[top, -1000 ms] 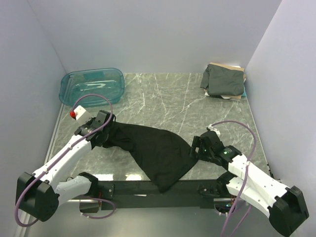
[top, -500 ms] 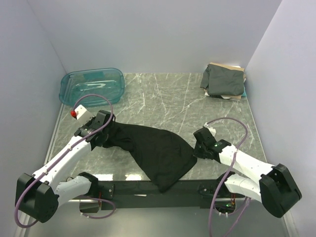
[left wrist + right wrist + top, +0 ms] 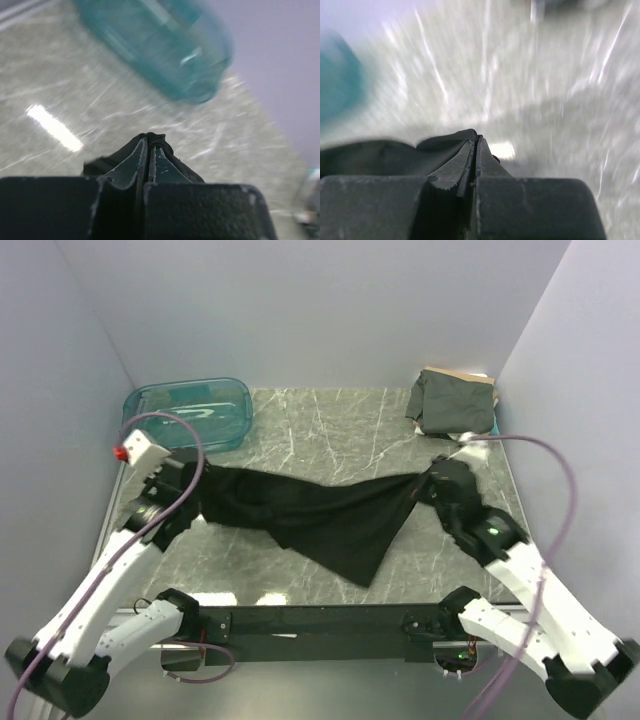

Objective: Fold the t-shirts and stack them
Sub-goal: Flatten the tshirt out

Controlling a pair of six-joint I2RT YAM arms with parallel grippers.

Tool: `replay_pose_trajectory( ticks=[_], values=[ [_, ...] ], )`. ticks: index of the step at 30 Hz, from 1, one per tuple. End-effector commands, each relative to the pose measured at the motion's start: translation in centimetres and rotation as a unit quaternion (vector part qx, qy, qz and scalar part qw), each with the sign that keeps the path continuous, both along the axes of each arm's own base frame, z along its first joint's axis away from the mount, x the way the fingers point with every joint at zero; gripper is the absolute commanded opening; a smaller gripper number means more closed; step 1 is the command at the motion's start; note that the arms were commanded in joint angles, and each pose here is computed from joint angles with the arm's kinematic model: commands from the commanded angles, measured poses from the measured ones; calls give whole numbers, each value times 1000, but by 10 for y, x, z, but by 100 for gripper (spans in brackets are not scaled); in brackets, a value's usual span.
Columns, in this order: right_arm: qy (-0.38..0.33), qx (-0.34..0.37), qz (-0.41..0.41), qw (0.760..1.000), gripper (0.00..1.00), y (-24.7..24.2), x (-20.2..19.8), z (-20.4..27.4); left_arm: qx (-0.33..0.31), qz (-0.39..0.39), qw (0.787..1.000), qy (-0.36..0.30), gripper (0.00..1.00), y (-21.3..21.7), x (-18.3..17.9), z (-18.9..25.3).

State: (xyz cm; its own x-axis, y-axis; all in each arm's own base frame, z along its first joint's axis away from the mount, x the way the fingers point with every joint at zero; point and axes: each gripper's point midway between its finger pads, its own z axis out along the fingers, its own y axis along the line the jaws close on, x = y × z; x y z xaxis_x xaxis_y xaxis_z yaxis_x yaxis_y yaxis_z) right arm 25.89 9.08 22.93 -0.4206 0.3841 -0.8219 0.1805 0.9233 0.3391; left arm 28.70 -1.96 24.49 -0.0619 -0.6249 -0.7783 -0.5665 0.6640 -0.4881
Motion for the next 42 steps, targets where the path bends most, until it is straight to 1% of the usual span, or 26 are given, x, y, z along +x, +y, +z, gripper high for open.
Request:
replay_pose_trajectory(
  ticks=[1, 2, 4, 5, 6, 9, 14, 17, 19, 22, 25, 26, 27, 28, 31, 32, 33, 34, 35, 36, 37, 38, 39, 40, 41, 42],
  values=[
    [-95, -22, -83, 992, 0, -50, -9, 78, -9, 10, 995, -101, 1, 14, -10, 77],
    [-111, -25, -99, 989, 0, -59, -13, 92, -21, 10, 991, -130, 1, 18, -18, 99],
    [-163, 0, -104, 981, 0, -69, -26, 137, -35, 12, 987, -159, 1, 22, -28, 121],
    [-181, 3, -101, 978, 0, -73, -32, 152, -49, 10, 980, -192, 1, 27, -39, 143],
    [-214, 22, -102, 971, 0, -80, -44, 178, -50, -1, 977, -206, 1, 26, -44, 153],
    [-272, 45, -81, 958, 0, -89, -69, 225, -72, -41, 958, -273, 1, 25, -68, 196],
    [-329, 64, -38, 942, 0, -96, -105, 268, -104, -120, 915, -370, 1, 16, -110, 252],
    [-358, 75, -16, 931, 0, -99, -123, 285, -104, -140, 903, -392, 1, 14, -123, 265],
    [-364, 75, -17, 928, 0, -102, -127, 290, -102, -143, 905, -388, 1, 13, -121, 264],
    [-348, 55, -51, 934, 0, -109, -116, 284, -98, -155, 914, -362, 1, 0, -103, 251],
    [-315, 20, -85, 945, 0, -108, -89, 270, -96, -145, 936, -306, 1, -9, -74, 220],
    [-298, 1, -109, 949, 0, -109, -76, 262, -87, -130, 950, -269, 1, -13, -55, 195],
    [-279, -14, -120, 953, 0, -108, -65, 251, -93, -118, 958, -246, 1, -14, -45, 178],
    [-266, -27, -137, 954, 0, -109, -56, 243, -83, -107, 973, -189, 1, -20, -27, 136],
    [-200, -96, -193, 956, 0, -109, -13, 200, -72, -63, 989, -111, 1, -19, -5, 71],
    [-167, -119, -194, 959, 0, -104, 11, 178, -53, -49, 996, -51, 1, -20, 6, 26],
    [-136, -114, -145, 974, 0, -87, 33, 149, -50, -43, 997, -26, 4, -21, 11, 7],
    [-108, -115, -163, 974, 0, -106, 50, 127, -43, -38, 998, -2, 17, -20, 16, -11],
    [-89, -104, -146, 980, 0, -99, 79, 102, -29, -35, 998, 37, 26, -22, 26, -42],
    [-55, -95, -123, 986, 0, -95, 93, 69, -21, -33, 998, 58, 37, -21, 30, -57],
    [-36, -92, -121, 988, 0, -97, 104, 53, -22, -31, 996, 85, 65, -18, 34, -72],
    [1, -102, -124, 987, 3, -102, 122, 24, -14, -29, 990, 135, 82, -17, 36, -91],
    [7, -106, -129, 986, 25, -104, 132, 20, -14, -16, 988, 150, 95, -14, 38, -94],
    [17, -114, -129, 985, 42, -106, 141, 13, -3, 4, 989, 146, 99, -8, 45, -85],
    [37, -124, -133, 983, 67, -110, 157, 3, 2, 9, 987, 162, 99, -8, 47, -91],
    [50, -131, -141, 980, 75, -114, 162, -1, 6, 9, 986, 164, 99, -7, 48, -87]
  ],
)
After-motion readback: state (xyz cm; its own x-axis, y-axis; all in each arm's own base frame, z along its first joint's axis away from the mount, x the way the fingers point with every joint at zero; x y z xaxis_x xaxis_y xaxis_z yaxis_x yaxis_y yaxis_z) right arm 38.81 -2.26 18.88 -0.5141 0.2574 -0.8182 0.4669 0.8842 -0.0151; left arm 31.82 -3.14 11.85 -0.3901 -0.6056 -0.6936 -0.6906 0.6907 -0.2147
